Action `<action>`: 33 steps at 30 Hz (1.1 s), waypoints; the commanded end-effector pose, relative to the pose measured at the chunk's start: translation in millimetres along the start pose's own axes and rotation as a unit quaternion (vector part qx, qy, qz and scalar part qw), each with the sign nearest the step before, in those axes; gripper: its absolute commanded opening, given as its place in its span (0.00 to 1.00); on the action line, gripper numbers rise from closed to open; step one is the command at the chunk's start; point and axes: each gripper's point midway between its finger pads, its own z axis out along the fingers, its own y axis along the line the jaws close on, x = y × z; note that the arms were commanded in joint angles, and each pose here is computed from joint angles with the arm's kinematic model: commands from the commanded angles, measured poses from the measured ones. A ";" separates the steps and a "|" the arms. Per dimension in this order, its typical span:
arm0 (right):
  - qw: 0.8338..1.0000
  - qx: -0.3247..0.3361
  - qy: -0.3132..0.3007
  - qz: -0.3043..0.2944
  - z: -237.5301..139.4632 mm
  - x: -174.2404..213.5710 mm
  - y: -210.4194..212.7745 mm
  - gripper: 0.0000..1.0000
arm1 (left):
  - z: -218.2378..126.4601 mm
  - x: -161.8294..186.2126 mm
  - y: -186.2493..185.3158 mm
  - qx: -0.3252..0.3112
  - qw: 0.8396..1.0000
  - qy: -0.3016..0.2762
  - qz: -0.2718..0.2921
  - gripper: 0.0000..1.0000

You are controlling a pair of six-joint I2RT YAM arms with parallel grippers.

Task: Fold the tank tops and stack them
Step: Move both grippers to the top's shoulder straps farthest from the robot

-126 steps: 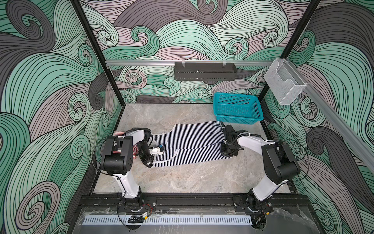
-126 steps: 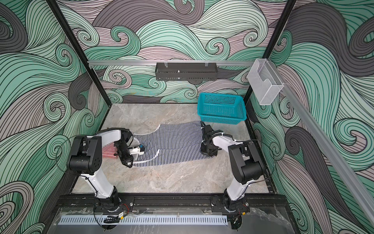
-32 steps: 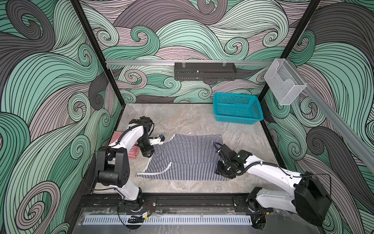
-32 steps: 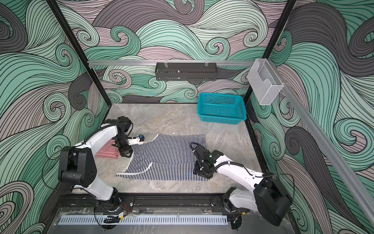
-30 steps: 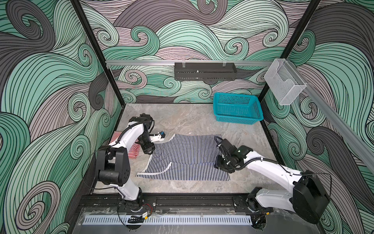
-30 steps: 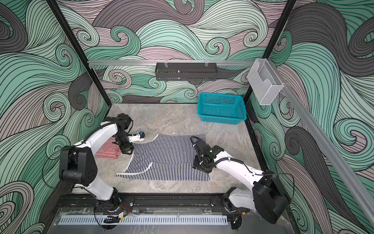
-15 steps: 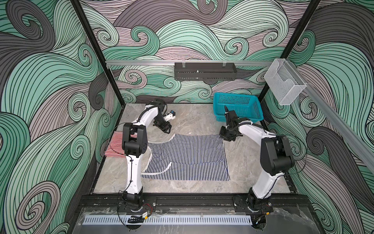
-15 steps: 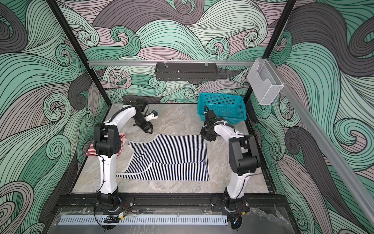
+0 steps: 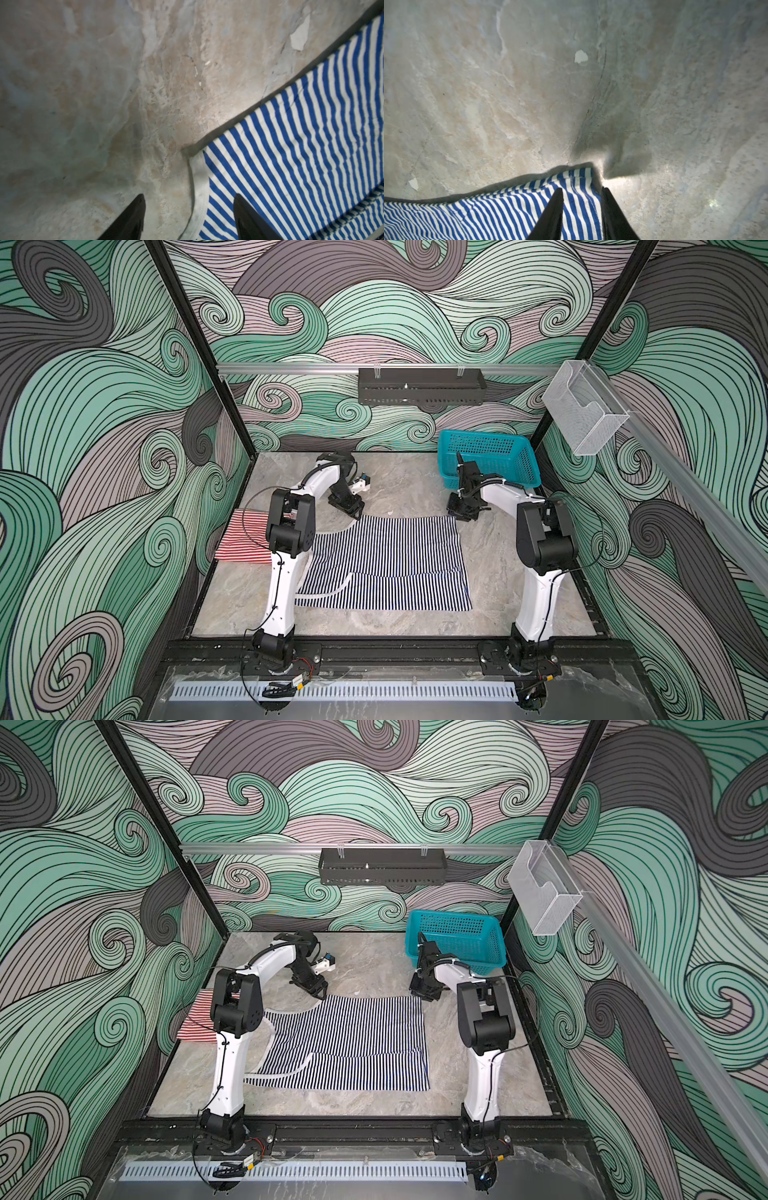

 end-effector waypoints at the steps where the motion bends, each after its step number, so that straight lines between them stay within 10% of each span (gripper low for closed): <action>1: 1.000 0.016 0.003 -0.005 7.8 -5.9 -6.0 0.33 | 1.5 -2.6 -1.9 0.007 1.000 -0.005 -0.012 0.70; 12: 0.999 0.037 0.017 -0.017 13.3 -2.2 -12.8 0.29 | 1.0 -5.0 0.8 -0.001 1.000 -0.011 -0.017 0.70; 21: 0.999 0.028 0.019 -0.020 13.5 1.5 -9.0 0.01 | 9.1 -7.5 3.7 0.001 1.000 -0.009 -0.026 0.71; 33: 0.999 0.004 -0.025 -0.045 -35.8 -2.2 14.6 0.00 | 19.3 -14.1 2.9 -0.008 1.000 -0.001 -0.021 0.71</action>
